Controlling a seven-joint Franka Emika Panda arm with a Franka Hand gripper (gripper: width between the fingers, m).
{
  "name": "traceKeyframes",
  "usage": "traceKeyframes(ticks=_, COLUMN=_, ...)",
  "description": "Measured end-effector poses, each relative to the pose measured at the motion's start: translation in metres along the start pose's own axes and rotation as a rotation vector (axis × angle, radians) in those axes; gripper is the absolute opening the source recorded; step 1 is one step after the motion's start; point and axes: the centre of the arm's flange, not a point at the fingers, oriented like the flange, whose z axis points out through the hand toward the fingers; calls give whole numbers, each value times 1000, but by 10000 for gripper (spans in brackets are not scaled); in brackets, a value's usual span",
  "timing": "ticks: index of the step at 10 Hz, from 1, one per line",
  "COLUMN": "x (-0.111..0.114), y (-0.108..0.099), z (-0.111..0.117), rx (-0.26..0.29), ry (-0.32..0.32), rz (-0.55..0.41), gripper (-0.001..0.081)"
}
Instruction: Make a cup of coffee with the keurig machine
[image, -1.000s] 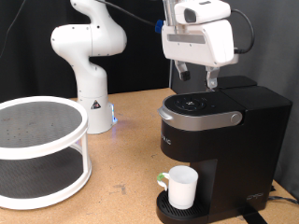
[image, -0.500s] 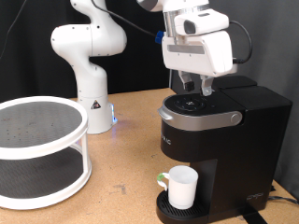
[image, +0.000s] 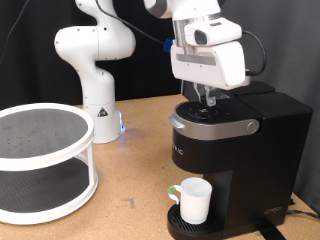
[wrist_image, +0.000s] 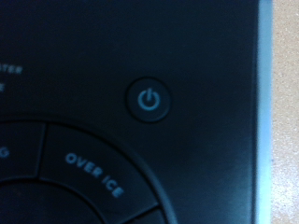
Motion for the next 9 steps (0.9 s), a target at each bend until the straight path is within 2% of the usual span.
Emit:
traceKeyframes(ticks=5, x=-9, y=-4, z=13, rx=22, ry=-28, rz=7, gripper=2)
traceKeyframes(ticks=9, x=-11, y=-4, z=14, rx=35, ry=-41, rz=13, gripper=0)
